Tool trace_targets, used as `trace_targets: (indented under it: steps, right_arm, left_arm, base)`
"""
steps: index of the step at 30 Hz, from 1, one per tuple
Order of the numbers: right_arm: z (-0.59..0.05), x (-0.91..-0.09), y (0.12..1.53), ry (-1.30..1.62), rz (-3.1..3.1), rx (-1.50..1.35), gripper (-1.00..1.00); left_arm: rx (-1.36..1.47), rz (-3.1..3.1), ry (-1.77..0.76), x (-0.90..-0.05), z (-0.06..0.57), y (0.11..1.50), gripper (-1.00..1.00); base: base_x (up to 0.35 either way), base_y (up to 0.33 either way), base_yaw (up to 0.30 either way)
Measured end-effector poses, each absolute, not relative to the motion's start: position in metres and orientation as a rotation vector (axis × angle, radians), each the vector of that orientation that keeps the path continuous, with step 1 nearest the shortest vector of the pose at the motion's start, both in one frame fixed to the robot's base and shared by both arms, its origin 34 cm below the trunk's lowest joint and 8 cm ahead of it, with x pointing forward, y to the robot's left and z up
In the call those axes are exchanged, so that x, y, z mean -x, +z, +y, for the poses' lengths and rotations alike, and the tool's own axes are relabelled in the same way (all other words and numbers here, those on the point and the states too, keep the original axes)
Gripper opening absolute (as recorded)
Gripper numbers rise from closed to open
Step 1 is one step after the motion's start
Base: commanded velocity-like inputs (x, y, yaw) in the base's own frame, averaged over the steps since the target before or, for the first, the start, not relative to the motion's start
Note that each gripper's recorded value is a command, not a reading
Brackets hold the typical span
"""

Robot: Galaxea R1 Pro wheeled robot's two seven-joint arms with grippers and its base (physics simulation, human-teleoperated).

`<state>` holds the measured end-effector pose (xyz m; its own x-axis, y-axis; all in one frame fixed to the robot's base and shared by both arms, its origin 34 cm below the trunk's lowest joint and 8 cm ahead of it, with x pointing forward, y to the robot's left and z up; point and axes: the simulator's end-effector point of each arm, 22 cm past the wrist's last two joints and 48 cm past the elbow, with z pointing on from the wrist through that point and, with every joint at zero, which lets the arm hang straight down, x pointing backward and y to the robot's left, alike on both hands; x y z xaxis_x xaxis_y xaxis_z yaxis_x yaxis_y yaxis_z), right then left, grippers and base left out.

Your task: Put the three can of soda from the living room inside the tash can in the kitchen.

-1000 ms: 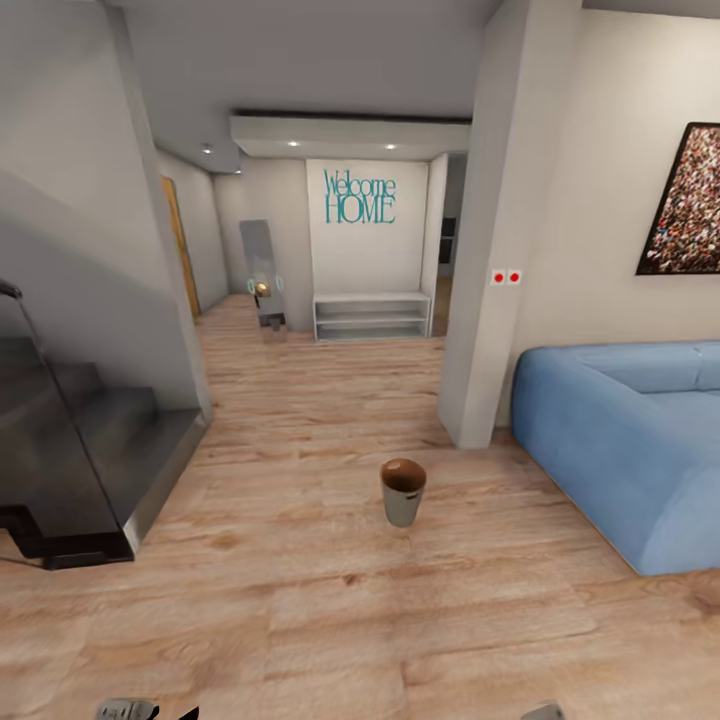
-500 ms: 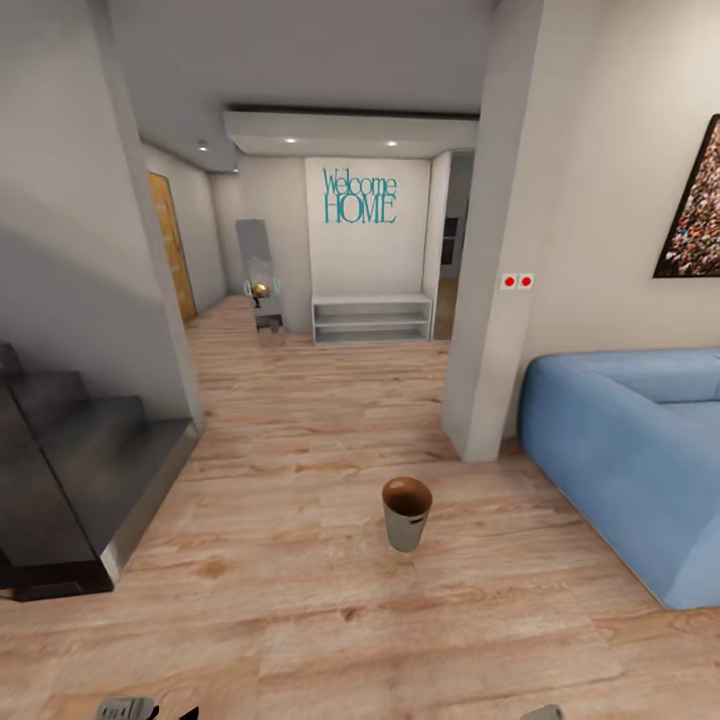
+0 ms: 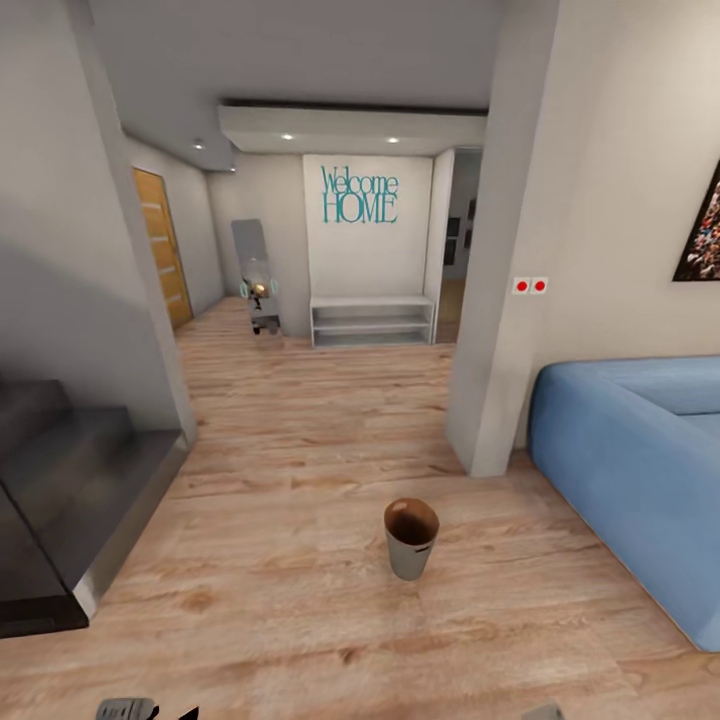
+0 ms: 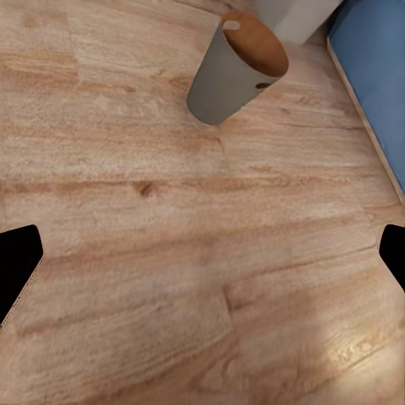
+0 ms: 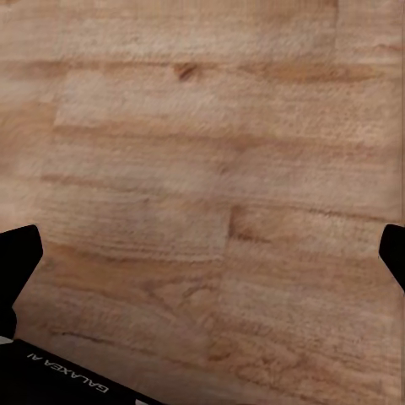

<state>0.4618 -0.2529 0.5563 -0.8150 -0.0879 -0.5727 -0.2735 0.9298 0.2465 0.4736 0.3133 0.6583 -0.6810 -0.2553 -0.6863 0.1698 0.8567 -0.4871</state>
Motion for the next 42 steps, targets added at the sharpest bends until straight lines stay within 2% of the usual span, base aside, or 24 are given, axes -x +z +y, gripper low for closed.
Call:
trace_targets:
  steps: [32, 42]
  right_arm:
    - [-0.253, -0.461, 0.556, 0.429, 2.509, 0.258, 1.00]
    - [-0.257, -0.473, 0.564, 0.429, 2.485, 0.254, 1.00]
  left_arm:
    - [0.062, 2.220, -0.675, -0.474, 0.313, 0.658, 1.00]
    - [0.058, 2.196, -0.686, -0.479, 0.310, 0.666, 1.00]
  base:
    - [0.347, 0.046, 0.000]
    - [0.000, 0.000, 0.000]
